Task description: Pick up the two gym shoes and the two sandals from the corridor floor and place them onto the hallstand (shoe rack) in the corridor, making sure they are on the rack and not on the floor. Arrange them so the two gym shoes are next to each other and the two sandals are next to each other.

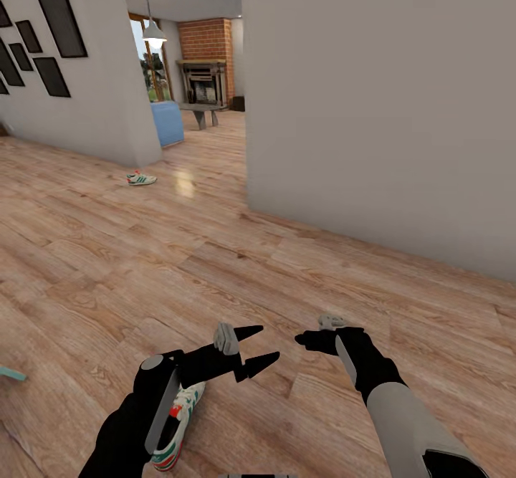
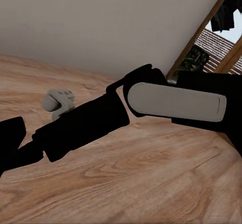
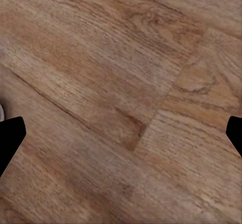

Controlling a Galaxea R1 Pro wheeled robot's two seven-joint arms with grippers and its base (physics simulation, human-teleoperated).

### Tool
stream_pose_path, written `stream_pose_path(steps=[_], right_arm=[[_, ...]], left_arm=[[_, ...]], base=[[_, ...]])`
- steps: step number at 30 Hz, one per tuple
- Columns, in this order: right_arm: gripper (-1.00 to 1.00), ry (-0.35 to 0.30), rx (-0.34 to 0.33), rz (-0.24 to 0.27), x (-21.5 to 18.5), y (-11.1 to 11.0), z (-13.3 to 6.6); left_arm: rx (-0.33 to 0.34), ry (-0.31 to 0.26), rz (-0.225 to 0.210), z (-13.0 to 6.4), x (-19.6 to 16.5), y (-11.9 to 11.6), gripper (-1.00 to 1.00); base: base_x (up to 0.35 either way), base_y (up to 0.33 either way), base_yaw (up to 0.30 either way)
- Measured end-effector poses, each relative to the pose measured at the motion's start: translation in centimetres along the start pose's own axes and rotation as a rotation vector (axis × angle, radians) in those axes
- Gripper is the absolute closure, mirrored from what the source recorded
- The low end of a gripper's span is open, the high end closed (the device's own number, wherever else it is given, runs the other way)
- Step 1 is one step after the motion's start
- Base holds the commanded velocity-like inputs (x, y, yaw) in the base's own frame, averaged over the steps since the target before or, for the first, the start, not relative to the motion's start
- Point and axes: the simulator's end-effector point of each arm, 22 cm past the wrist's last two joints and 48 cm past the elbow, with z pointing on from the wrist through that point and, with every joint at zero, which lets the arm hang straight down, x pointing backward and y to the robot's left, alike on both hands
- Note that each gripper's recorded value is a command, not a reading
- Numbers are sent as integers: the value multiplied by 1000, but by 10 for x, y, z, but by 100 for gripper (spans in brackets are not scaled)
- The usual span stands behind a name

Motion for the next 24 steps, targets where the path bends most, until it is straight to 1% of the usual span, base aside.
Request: stream_pose_path(steps=[6, 15, 19, 24], right_arm=[[-100, -1, -1, 3, 0, 1, 0], [-100, 6, -1, 5, 3, 0, 3], [-100, 9, 0, 7, 4, 0, 4], [-100, 9, -1, 7, 4, 0, 4]], left_arm=[[-44, -28, -9, -12, -7, 15, -100], [-75, -41, -18, -20, -8, 26, -100], [-78, -38, -19, -20, -7, 27, -100], [-82, -33, -18, -23, -5, 29, -100]], base=[[0, 0, 34], [18, -12, 194], [144, -141, 134], [173, -195, 37]])
